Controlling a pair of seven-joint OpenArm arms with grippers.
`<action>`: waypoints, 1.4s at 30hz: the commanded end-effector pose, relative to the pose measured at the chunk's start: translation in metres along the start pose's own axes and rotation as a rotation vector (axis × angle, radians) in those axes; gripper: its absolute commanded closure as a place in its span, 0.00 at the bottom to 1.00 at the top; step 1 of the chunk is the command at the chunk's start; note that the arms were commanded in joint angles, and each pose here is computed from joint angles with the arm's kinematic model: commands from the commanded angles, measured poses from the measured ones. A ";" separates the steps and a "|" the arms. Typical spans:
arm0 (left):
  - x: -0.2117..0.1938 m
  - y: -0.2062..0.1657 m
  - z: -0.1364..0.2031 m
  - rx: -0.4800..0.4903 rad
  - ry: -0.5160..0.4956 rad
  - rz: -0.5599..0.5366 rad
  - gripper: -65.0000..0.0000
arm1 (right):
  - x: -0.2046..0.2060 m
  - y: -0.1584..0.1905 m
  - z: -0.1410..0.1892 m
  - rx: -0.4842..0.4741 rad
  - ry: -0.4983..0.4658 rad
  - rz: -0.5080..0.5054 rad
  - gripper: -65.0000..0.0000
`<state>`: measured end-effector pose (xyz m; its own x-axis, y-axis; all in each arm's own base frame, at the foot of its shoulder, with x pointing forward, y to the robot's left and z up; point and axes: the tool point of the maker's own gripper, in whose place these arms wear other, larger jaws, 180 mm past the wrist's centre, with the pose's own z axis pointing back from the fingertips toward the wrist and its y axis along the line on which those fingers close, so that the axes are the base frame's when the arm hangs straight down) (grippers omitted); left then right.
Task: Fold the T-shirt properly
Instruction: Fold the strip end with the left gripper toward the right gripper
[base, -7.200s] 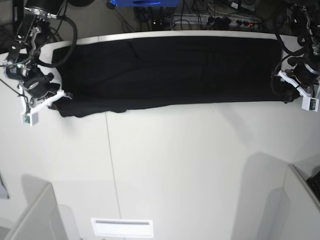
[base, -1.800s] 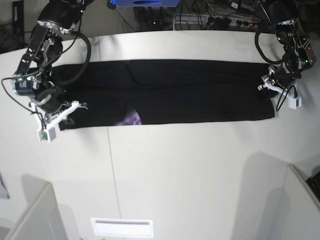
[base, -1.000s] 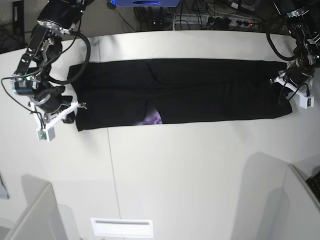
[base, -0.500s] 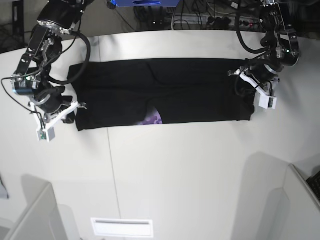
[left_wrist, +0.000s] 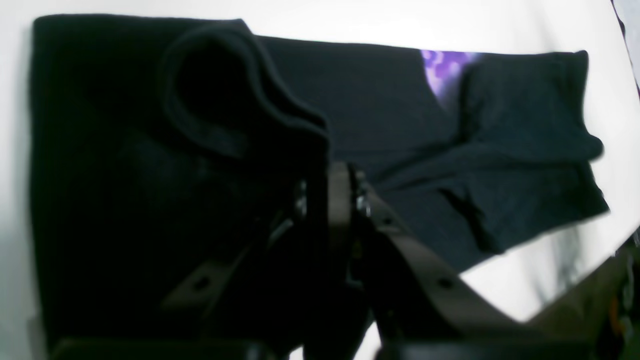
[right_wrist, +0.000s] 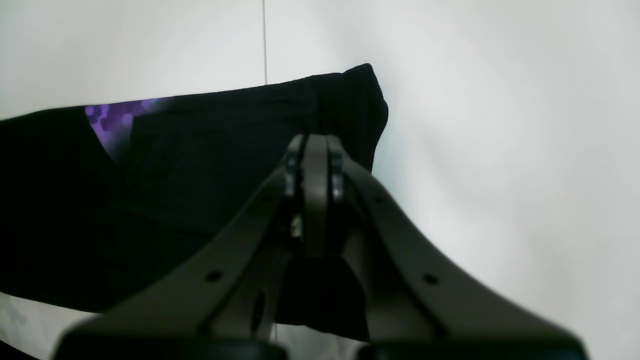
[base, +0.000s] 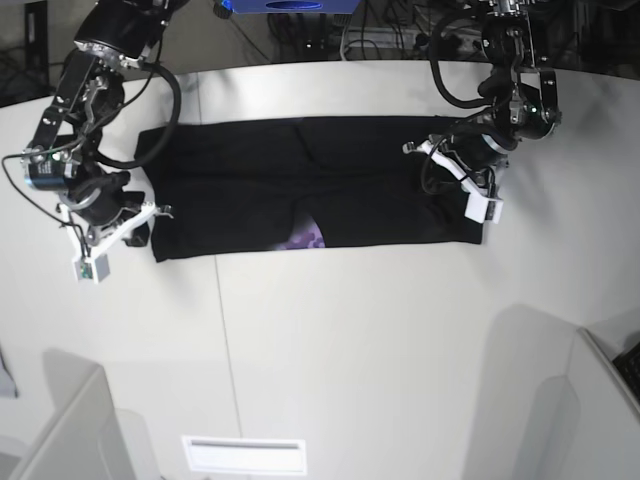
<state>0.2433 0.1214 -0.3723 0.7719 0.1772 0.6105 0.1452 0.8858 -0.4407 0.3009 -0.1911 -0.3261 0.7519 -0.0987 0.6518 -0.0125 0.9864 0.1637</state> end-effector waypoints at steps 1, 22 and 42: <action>0.011 -0.007 0.001 -0.026 -0.040 -0.007 1.00 | 0.015 0.000 0.004 0.002 -0.052 0.007 1.00; 0.026 -0.042 -0.019 -0.110 -0.044 0.046 1.00 | 0.011 0.001 0.004 0.004 -0.040 0.010 1.00; 0.009 -0.058 -0.035 -0.161 0.017 0.065 1.00 | 0.010 0.000 0.004 0.002 -0.039 0.007 1.00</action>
<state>0.2561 0.0597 -0.3763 0.8159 0.2118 0.5381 0.1651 0.8065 -0.5677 0.2980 -0.1906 -0.3290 0.7586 -0.0973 0.6442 -0.0126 0.9864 0.1638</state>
